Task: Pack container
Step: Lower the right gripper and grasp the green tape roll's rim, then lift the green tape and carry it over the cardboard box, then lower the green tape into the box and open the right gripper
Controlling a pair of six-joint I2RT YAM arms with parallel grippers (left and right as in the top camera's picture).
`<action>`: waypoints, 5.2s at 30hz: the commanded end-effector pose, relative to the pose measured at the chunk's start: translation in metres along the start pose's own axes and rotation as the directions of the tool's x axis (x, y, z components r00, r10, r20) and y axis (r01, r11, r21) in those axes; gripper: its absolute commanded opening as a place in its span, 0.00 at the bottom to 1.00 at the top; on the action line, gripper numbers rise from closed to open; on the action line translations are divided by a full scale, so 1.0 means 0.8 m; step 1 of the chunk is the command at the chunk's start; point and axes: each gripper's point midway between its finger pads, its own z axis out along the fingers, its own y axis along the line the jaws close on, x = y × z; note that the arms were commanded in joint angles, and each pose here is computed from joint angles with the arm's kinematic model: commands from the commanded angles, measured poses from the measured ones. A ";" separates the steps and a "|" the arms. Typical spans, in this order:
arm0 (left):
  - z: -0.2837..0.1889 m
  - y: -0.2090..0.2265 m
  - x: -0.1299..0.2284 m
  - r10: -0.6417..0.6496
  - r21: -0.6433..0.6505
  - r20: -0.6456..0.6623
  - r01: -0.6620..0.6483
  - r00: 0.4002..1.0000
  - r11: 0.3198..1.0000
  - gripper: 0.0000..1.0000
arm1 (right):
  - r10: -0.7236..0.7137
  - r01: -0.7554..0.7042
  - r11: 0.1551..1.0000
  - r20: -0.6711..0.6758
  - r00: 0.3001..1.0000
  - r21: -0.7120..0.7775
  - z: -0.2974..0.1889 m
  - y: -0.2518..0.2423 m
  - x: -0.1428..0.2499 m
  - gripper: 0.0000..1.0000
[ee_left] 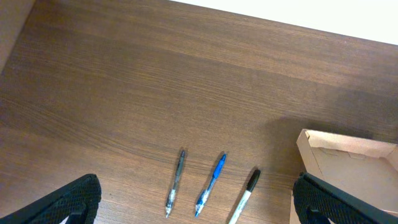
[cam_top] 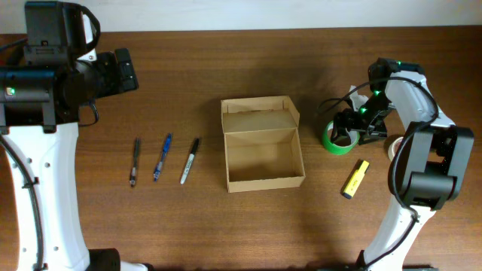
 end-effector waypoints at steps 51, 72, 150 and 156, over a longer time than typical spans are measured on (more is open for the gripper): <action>-0.001 -0.001 -0.003 0.013 0.009 0.003 -0.013 1.000 1.000 0.99 | 0.071 -0.077 0.997 0.241 0.968 0.018 -0.144 -0.027 -0.018 0.04; -0.001 -0.001 -0.005 0.013 0.010 0.009 -0.013 1.000 1.000 0.99 | -0.593 0.523 0.805 0.342 0.729 0.281 -0.239 0.350 0.092 0.04; -0.001 -0.006 0.002 0.037 0.033 -0.013 -0.037 0.999 0.999 0.99 | -0.463 0.450 0.842 -0.029 0.886 0.297 -0.010 0.212 0.054 0.04; -0.001 -0.006 0.002 0.038 0.033 -0.013 -0.037 0.999 0.999 0.99 | -0.447 0.435 0.850 -0.030 0.894 0.297 -0.010 0.204 0.053 0.04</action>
